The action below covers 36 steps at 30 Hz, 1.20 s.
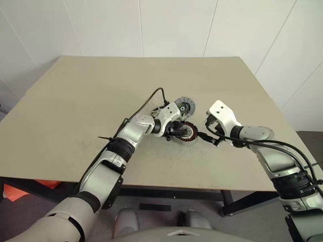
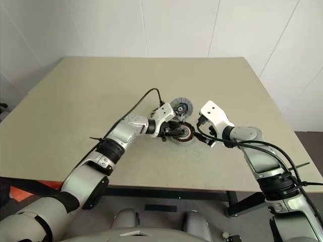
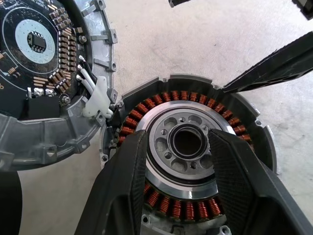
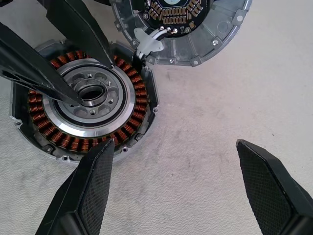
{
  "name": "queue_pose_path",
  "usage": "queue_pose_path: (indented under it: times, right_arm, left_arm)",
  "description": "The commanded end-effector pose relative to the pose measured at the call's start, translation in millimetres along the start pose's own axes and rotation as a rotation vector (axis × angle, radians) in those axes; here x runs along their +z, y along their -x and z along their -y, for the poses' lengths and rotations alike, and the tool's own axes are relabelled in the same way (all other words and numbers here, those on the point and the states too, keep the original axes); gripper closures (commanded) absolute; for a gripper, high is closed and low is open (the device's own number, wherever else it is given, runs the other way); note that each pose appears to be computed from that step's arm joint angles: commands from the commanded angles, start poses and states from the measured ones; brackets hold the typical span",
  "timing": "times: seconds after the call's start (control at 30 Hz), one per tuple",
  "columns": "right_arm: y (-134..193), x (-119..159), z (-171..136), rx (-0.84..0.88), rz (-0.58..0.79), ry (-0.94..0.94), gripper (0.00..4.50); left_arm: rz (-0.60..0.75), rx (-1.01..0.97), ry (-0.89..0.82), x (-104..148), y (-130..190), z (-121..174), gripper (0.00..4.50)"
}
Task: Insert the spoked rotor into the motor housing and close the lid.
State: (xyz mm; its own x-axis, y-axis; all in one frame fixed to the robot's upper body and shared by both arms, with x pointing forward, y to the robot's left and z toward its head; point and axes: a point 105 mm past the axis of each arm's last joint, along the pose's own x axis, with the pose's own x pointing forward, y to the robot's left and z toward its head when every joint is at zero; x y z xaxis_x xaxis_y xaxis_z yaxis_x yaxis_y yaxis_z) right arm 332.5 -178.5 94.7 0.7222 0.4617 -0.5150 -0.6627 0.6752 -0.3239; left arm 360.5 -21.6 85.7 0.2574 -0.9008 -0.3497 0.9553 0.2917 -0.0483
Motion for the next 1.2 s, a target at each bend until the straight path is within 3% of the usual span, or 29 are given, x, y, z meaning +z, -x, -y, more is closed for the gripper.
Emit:
queue_pose_path:
  times: [0.03,0.2,0.3,0.53,0.67,0.77,0.87,1.2]
  right_arm:
    - [9.0,23.9,9.6,-0.045,0.071,0.044,0.0]
    - [13.7,38.0,8.1,-0.043,0.109,0.07,0.0]
    - [14.2,45.3,4.7,-0.03,0.131,0.08,0.61]
    - [-5.6,44.4,-13.9,0.04,0.138,0.026,3.04]
    - [-17.6,40.4,-23.2,0.08,0.126,-0.004,3.04]
    - [-22.3,42.1,-34.8,0.127,0.136,-0.009,3.57]
    - [-25.5,41.9,-39.8,0.138,0.132,-0.006,4.48]
    - [-20.6,42.5,-33.7,0.121,0.127,0.007,4.48]
  left_arm:
    - [0.157,-0.049,0.004,39.7,17.2,2.8,2.41]
    - [0.275,-0.073,0.099,54.6,47.7,2.8,2.41]
    - [0.285,-0.029,0.12,50.4,63.4,-3.2,2.38]
    - [0.27,0.144,0.171,27.8,99.4,-28.4,2.38]
    - [0.26,0.202,0.194,16.4,111.0,-33.7,2.38]
    - [0.258,0.235,0.206,11.5,115.9,-35.2,2.38]
    - [0.261,0.254,0.216,9.0,118.0,-35.7,2.38]
    - [0.255,0.272,0.232,2.9,116.4,-33.6,2.38]
